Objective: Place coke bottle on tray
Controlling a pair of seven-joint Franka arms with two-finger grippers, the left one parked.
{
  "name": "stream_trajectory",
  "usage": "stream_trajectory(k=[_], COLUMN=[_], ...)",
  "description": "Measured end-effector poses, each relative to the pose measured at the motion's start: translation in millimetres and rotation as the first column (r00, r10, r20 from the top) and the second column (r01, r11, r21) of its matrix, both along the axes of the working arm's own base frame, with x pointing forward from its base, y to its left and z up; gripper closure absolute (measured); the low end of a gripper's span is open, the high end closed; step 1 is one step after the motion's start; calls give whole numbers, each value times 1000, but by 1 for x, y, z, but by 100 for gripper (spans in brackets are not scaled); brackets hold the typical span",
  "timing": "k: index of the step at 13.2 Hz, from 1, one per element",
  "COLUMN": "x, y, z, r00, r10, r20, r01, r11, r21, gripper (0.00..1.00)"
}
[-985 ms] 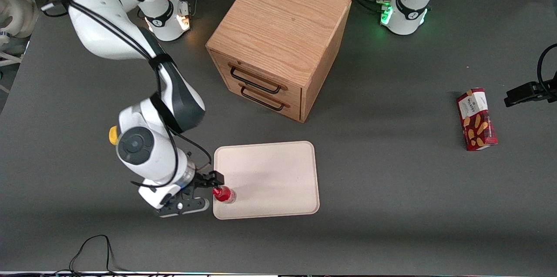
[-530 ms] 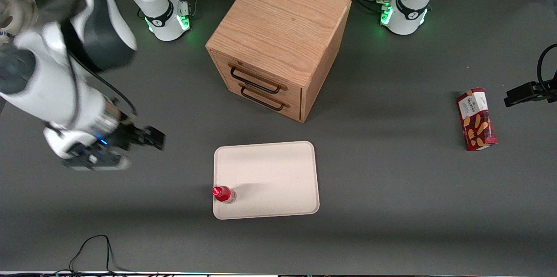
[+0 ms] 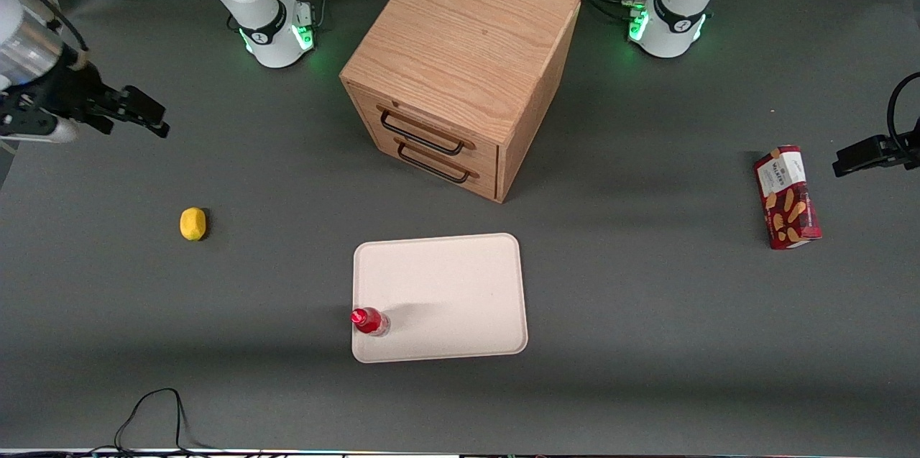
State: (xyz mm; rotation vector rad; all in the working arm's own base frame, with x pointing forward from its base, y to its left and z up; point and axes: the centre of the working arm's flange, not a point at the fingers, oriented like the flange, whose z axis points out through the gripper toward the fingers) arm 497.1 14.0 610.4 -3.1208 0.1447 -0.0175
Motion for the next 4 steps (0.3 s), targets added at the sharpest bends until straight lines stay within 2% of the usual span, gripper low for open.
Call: stream_trajectory(k=[4], x=[7], y=[7], z=[-10], r00=[1000], r10=[23], r20=[-17], r01=[-23], r11=[1000], r21=[-3], gripper=[0])
